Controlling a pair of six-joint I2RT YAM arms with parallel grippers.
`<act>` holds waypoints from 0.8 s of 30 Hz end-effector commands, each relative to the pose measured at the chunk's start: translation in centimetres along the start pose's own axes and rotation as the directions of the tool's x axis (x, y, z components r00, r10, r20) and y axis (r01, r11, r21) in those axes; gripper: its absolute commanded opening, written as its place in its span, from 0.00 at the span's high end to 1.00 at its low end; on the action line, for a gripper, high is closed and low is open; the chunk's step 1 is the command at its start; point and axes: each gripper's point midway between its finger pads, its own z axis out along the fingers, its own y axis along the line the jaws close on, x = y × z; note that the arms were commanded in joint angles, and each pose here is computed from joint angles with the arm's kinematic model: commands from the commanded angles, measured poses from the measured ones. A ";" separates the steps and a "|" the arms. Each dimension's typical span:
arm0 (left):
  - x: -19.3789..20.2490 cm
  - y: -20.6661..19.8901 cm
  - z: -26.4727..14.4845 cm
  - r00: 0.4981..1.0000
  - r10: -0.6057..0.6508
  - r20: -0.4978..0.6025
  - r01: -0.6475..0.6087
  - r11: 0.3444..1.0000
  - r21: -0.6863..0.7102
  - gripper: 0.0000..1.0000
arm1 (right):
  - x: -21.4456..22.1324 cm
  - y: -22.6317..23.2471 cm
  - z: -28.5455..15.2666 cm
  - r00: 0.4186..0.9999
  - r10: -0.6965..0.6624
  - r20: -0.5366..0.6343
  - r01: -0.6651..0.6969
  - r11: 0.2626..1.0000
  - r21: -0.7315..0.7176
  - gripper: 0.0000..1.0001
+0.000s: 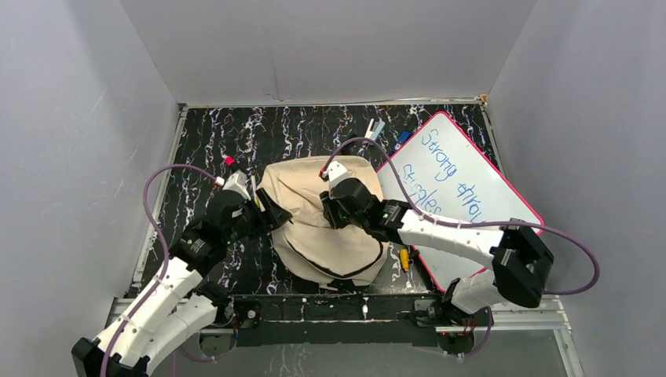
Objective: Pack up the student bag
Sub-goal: Unzip the student bag at the center of the board.
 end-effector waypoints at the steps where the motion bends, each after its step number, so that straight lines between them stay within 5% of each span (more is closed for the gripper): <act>1: -3.8 -2.2 -0.2 0.993 0.060 0.106 -0.060 0.998 -0.006 0.34 | -5.5 -0.7 -3.3 0.978 -0.019 0.208 0.009 0.999 0.046 0.58; 6: -6.3 0.7 -1.5 0.978 0.157 0.137 -0.119 0.961 -0.252 0.30 | -6.2 -3.5 -6.6 0.968 0.007 0.250 -0.048 0.986 0.158 0.38; 11: -7.7 3.7 -3.5 0.963 0.236 0.129 -0.154 0.877 -0.456 0.27 | -3.2 -6.3 -8.1 0.976 0.125 0.178 -0.172 0.945 0.279 0.32; 19: -5.4 -3.8 1.7 0.986 0.164 0.041 -0.159 0.982 -0.106 0.20 | 1.4 -7.6 -7.8 0.872 0.475 0.117 -0.488 0.825 0.286 0.26; 24: -2.3 -8.9 5.4 0.920 0.392 -0.008 -0.392 0.919 -0.047 0.20 | 2.2 -6.6 -7.1 0.761 0.637 0.125 -0.647 0.732 0.214 0.25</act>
